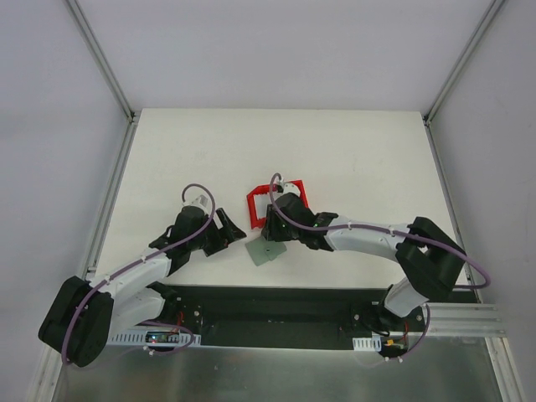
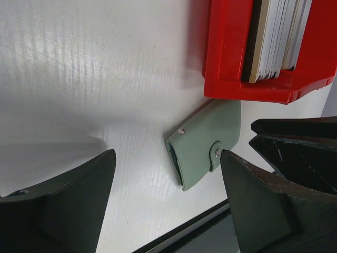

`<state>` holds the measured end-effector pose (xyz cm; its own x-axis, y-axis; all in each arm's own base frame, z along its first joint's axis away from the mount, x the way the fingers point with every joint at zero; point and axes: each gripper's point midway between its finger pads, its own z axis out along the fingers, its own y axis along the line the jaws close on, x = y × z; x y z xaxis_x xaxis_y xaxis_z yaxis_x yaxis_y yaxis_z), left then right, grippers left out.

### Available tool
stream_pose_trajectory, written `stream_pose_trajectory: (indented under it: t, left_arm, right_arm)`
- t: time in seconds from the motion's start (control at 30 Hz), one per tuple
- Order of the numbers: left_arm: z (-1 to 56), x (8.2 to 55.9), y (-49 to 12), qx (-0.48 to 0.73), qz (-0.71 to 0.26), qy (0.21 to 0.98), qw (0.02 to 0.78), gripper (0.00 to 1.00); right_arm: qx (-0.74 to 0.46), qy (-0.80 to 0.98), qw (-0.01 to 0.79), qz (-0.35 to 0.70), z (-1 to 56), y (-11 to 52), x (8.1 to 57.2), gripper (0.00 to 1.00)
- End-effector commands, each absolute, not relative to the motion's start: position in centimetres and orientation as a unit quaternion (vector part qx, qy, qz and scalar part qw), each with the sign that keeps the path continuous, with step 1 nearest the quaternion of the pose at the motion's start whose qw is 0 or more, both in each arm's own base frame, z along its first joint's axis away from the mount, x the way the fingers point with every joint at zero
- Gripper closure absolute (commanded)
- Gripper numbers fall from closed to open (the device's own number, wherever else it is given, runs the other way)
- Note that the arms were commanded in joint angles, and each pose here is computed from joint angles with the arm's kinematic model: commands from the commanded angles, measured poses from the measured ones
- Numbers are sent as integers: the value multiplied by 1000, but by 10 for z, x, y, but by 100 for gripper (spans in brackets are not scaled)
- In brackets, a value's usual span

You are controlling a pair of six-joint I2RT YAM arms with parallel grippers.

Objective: Put the credit cards into the card holder
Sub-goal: Move the storage box to the center of the board.

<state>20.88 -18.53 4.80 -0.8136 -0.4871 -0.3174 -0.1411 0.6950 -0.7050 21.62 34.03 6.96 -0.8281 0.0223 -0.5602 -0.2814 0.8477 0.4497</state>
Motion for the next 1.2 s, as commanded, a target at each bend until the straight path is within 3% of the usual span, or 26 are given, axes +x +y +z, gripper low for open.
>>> stream_pose_trajectory:
  t: [0.0,0.73,1.17]
  left_arm:
    - [56,214,-184,-178,-340,885,262,21]
    - [61,215,-190,-158,-345,889,255,20]
    - [60,216,-190,-156,-342,891,254,19]
  right_arm:
    - [-45,918,319,230,79,342,240,63]
    - [-67,918,353,171,77,329,281,61]
    - [-87,918,331,202,78,339,282,59]
